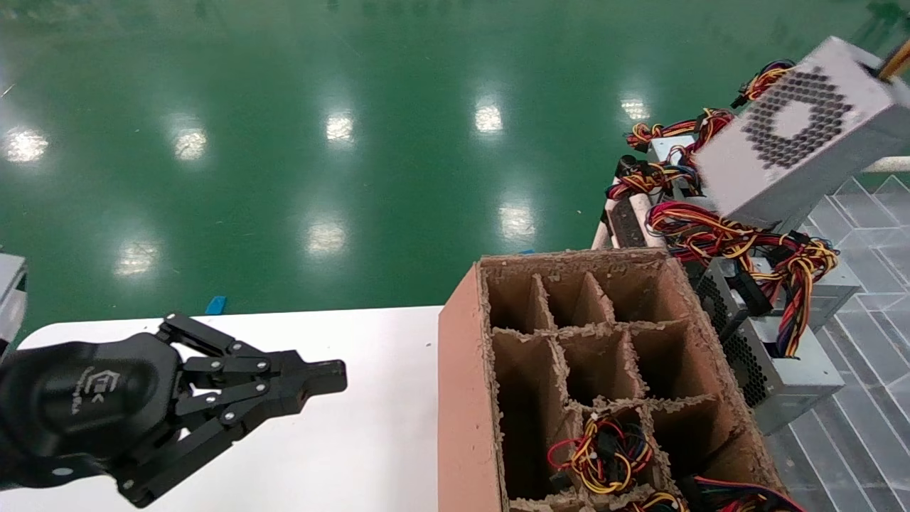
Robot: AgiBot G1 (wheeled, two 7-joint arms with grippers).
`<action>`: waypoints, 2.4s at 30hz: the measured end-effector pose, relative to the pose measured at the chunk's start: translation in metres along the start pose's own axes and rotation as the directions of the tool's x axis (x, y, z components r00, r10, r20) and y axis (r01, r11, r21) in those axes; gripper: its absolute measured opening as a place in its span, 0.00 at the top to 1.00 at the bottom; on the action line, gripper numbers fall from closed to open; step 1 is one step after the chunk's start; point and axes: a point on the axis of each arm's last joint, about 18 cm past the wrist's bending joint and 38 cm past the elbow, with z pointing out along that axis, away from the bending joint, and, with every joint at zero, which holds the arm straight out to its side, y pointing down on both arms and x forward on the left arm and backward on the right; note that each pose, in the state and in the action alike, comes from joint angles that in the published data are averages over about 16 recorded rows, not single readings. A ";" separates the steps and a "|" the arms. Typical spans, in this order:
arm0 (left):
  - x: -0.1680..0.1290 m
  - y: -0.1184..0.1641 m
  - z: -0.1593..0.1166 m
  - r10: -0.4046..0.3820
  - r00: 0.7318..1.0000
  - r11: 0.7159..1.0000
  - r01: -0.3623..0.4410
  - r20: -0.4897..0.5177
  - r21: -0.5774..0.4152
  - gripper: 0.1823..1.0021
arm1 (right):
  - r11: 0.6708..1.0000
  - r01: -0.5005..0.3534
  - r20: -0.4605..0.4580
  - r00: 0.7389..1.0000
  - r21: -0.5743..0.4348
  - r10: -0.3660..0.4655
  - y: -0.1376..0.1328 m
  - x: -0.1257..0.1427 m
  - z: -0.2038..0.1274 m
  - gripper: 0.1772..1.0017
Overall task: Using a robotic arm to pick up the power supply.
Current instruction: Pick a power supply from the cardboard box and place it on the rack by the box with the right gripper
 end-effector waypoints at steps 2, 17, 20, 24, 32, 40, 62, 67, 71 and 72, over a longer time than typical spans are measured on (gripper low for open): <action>0.000 0.000 0.000 0.000 1.000 1.000 0.000 0.000 0.000 0.99 | 0.999 -0.018 -0.039 0.999 -0.037 0.017 0.012 0.008 -0.004 0.98; 0.000 0.000 0.000 0.000 1.000 1.000 0.000 0.000 0.000 0.99 | 0.935 -0.275 -0.192 0.953 -0.224 0.235 0.129 0.005 -0.050 0.98; 0.000 0.000 0.000 0.000 1.000 1.000 0.000 0.000 0.000 0.99 | 0.924 -0.315 -0.200 0.941 -0.217 0.274 0.144 -0.005 -0.053 0.98; 0.000 0.000 0.000 0.000 1.000 1.000 0.000 0.000 0.000 0.99 | 0.916 -0.347 -0.197 0.930 -0.200 0.309 0.157 -0.019 -0.049 0.98; 0.000 0.000 0.000 0.000 1.000 1.000 0.000 0.000 0.000 0.99 | 0.906 -0.391 -0.182 0.914 -0.160 0.362 0.166 -0.037 -0.016 0.98; 0.000 0.000 0.000 0.000 1.000 1.000 0.000 0.000 0.000 0.99 | 0.894 -0.425 -0.171 0.900 -0.145 0.400 0.173 -0.045 0.029 0.98; 0.000 0.000 0.000 0.000 1.000 1.000 0.000 0.000 0.000 0.99 | 0.864 -0.452 -0.233 0.885 -0.221 0.403 0.204 -0.030 0.063 0.98; 0.000 0.000 0.000 0.000 1.000 1.000 0.000 0.000 0.000 0.99 | 0.855 -0.466 -0.232 0.879 -0.226 0.417 0.209 -0.033 0.059 0.98; 0.000 0.000 0.000 0.000 1.000 1.000 0.000 0.000 0.000 0.99 | 0.851 -0.474 -0.218 0.876 -0.227 0.430 0.209 -0.038 0.062 0.98; 0.000 0.000 0.000 0.000 1.000 1.000 0.000 0.000 0.000 0.99 | 0.850 -0.475 -0.214 0.876 -0.227 0.433 0.209 -0.039 0.063 0.98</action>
